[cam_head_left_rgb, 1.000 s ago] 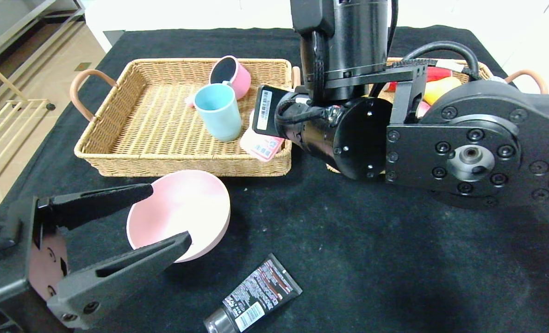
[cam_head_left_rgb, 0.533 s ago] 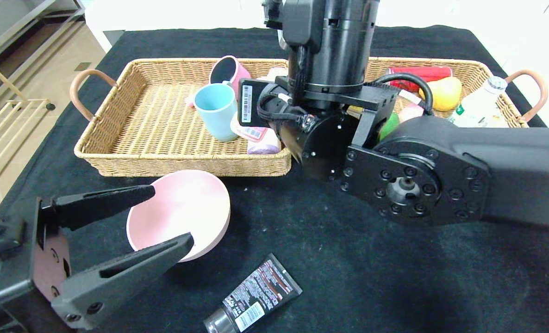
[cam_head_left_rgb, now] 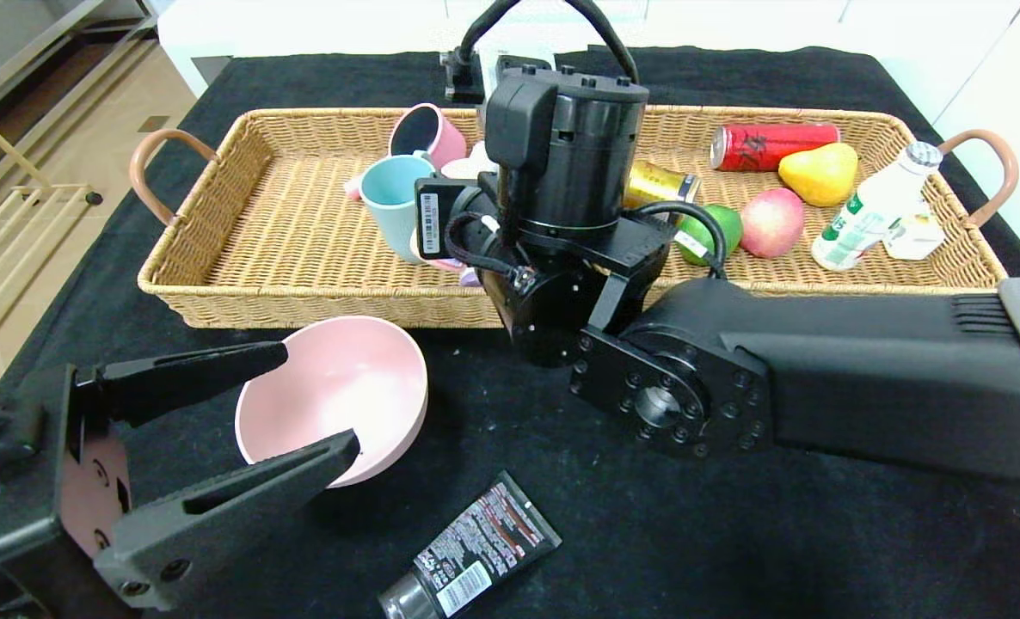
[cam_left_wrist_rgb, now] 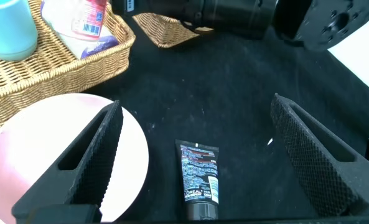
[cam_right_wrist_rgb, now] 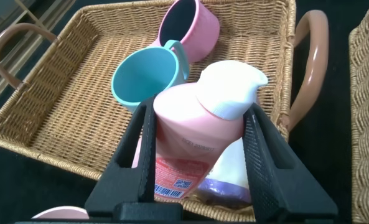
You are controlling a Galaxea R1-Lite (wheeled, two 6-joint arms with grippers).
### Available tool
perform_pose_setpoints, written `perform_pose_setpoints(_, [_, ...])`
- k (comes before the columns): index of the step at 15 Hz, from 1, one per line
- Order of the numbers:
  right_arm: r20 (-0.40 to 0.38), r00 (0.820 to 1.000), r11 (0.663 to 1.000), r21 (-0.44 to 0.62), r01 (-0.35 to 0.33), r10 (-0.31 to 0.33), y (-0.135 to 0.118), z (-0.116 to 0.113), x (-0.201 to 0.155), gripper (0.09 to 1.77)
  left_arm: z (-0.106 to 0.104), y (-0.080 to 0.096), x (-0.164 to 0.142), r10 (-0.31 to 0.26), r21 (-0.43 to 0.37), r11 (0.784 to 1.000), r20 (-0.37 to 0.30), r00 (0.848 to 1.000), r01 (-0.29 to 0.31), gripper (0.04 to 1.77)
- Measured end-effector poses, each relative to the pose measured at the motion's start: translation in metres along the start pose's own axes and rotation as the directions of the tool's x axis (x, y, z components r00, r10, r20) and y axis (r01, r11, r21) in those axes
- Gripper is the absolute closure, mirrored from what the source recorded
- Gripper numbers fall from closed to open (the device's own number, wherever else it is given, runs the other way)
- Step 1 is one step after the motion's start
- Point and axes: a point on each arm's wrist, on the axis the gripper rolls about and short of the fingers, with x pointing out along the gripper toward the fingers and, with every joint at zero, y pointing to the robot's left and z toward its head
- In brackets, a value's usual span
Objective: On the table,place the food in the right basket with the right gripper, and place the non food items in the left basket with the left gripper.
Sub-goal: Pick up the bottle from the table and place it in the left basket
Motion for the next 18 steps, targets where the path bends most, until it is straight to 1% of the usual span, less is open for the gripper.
perform_pose_setpoints(4, [-0.007,1.0,1.0,-0.011,-0.001,0.001,0.003,-0.005,0.001,0.67,0.0,0.0,0.0,0.0,-0.001,1.0,-0.001,1.0,0.0,0.09])
perform_pose_setpoints(7, [-0.013,1.0,1.0,-0.015,0.0,0.0,0.003,-0.007,0.001,0.5,-0.001,0.0,0.0,0.0,-0.002,1.0,-0.002,1.0,0.0,0.09])
perform_pose_setpoints(9, [-0.021,1.0,1.0,-0.02,0.001,-0.002,0.002,-0.009,0.0,0.43,-0.001,0.0,0.0,0.0,-0.002,1.0,-0.003,1.0,0.0,0.09])
perform_pose_setpoints(12, [-0.053,0.999,0.999,-0.039,0.0,-0.002,-0.001,-0.013,-0.009,0.34,-0.001,0.0,0.0,0.0,-0.002,1.0,-0.003,1.0,0.0,0.09])
perform_pose_setpoints(15, [-0.098,0.995,0.997,-0.072,-0.015,0.008,-0.009,-0.008,-0.03,0.28,-0.001,0.0,0.0,0.0,-0.002,1.0,-0.005,1.0,0.0,0.09])
perform_pose_setpoints(18, [-0.131,0.991,0.994,-0.096,-0.043,0.03,-0.025,0.001,-0.053,0.24,-0.002,0.0,0.001,0.0,-0.004,1.0,-0.012,1.0,0.0,0.09])
